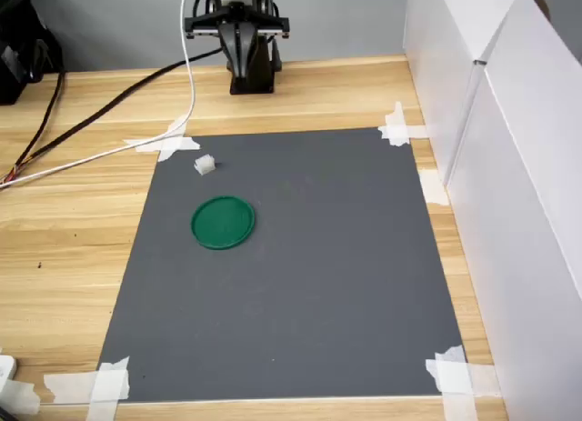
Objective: Grasp a white terminal and put it in the green lid.
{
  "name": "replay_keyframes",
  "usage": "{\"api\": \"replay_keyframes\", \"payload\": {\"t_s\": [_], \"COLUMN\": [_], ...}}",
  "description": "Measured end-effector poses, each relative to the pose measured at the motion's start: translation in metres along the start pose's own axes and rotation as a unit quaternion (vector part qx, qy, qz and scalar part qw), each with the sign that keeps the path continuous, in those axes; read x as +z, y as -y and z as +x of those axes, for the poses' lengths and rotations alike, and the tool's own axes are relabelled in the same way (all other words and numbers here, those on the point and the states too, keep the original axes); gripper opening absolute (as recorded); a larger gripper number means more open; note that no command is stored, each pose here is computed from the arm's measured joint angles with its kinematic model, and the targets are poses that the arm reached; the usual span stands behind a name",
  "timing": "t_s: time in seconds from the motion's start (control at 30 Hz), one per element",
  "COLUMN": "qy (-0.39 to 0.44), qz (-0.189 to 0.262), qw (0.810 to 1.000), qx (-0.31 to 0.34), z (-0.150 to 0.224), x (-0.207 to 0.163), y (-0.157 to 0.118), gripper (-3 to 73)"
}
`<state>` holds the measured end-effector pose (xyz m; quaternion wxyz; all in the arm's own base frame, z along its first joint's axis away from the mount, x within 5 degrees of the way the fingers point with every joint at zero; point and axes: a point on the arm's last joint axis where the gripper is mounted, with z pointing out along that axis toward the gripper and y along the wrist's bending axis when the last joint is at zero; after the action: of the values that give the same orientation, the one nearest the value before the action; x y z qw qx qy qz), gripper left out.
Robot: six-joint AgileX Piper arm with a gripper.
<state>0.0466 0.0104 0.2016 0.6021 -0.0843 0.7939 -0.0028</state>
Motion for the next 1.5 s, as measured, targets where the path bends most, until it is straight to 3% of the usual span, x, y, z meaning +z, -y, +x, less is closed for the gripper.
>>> {"api": "replay_keyframes", "payload": {"t_s": [0.77, 0.9, 1.3, 1.5], "qy": [-0.001, -0.031, -0.132, -0.193], "qz": [0.000, -0.005, -0.043, -0.077], "qw": [1.000, 0.999, 0.983, 0.960], "qx": [-0.001, -0.011, -0.117, -0.187], "z": [-0.001, -0.010, -0.057, -0.078], "x": [0.000, 0.005, 0.031, 0.045], "y": [0.000, 0.002, 0.012, 0.017], "gripper": [-1.5, -1.5, -1.5, -1.5]}}
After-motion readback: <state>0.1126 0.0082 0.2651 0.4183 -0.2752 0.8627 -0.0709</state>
